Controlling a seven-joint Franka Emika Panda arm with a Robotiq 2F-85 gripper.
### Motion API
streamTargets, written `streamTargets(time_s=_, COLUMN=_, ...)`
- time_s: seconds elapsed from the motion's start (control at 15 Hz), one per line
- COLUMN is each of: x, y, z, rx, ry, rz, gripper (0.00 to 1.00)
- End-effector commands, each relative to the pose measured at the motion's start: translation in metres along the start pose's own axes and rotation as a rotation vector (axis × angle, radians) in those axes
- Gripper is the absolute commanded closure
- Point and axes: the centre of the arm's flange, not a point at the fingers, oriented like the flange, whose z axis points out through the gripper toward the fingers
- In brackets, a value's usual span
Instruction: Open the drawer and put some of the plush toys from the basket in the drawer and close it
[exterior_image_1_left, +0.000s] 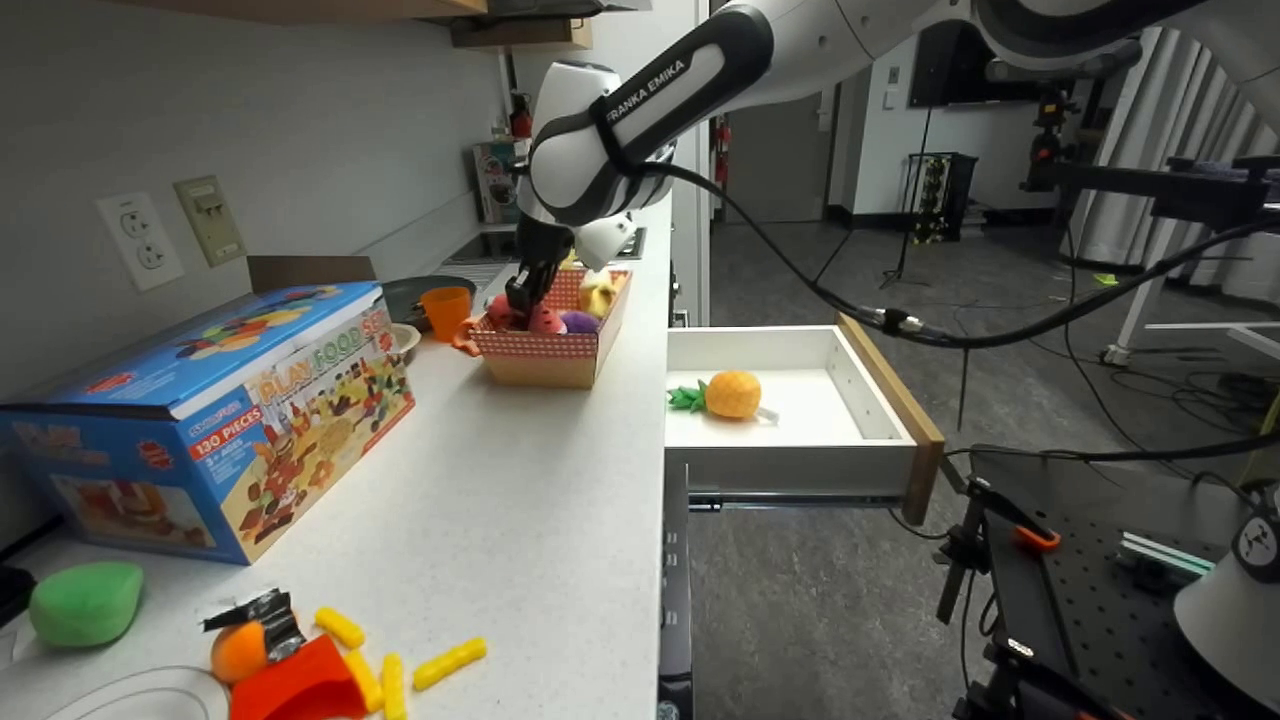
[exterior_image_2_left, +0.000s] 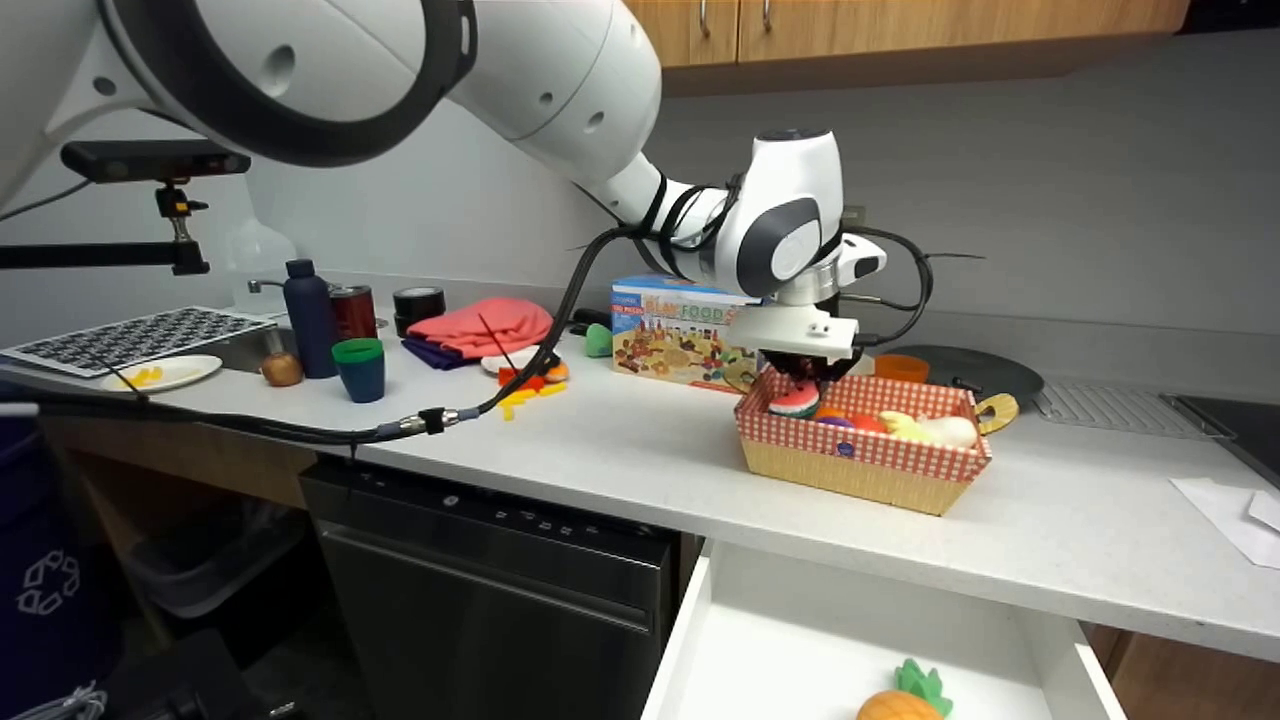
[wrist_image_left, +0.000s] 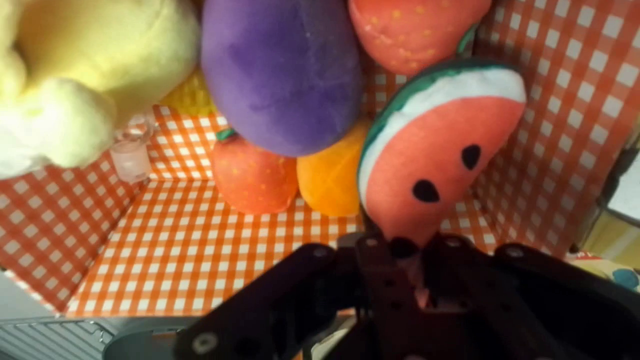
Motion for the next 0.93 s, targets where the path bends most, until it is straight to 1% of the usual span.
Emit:
streamTargets(time_s=0.0, x=-0.022, y=0.011, z=-0.051, rx=-0.028, ry=0.067, rz=-0.014, gripper=0.99)
streamTargets(time_s=0.07, x=-0.030, y=0.016, z=-0.062, rx=-0.050, ry=0.085, rz=-0.009, gripper=0.97)
streamTargets(time_s=0.13, x=-0.038, y=0.022, z=-0.069, rx=-0.068, ry=0.098, rz=-0.004, gripper=0.99)
streamTargets(time_s=0.27, x=-0.061, y=0.039, z=-0.073, rx=-0.104, ry=0.105, rz=0.029, gripper=0.97)
streamTargets(time_s=0.4, x=-0.089, y=0.056, z=-0.062, rx=-0.128, ry=0.081, rz=0.073, gripper=0.97)
streamTargets(time_s=0.47, x=-0.106, y=0.066, z=-0.054, rx=-0.130, ry=0.062, rz=0.102, gripper=0.97)
streamTargets(time_s=0.6, x=-0.142, y=0.078, z=-0.045, rx=-0.163, ry=0.046, rz=0.157, gripper=0.97)
streamTargets(time_s=0.67, x=-0.160, y=0.085, z=-0.043, rx=-0.159, ry=0.059, rz=0.191, gripper=0.97)
streamTargets(time_s=0.73, x=-0.175, y=0.089, z=-0.041, rx=-0.175, ry=0.068, rz=0.220, gripper=0.97)
streamTargets(time_s=0.87, x=-0.201, y=0.095, z=-0.040, rx=-0.188, ry=0.113, rz=0.285, gripper=0.97)
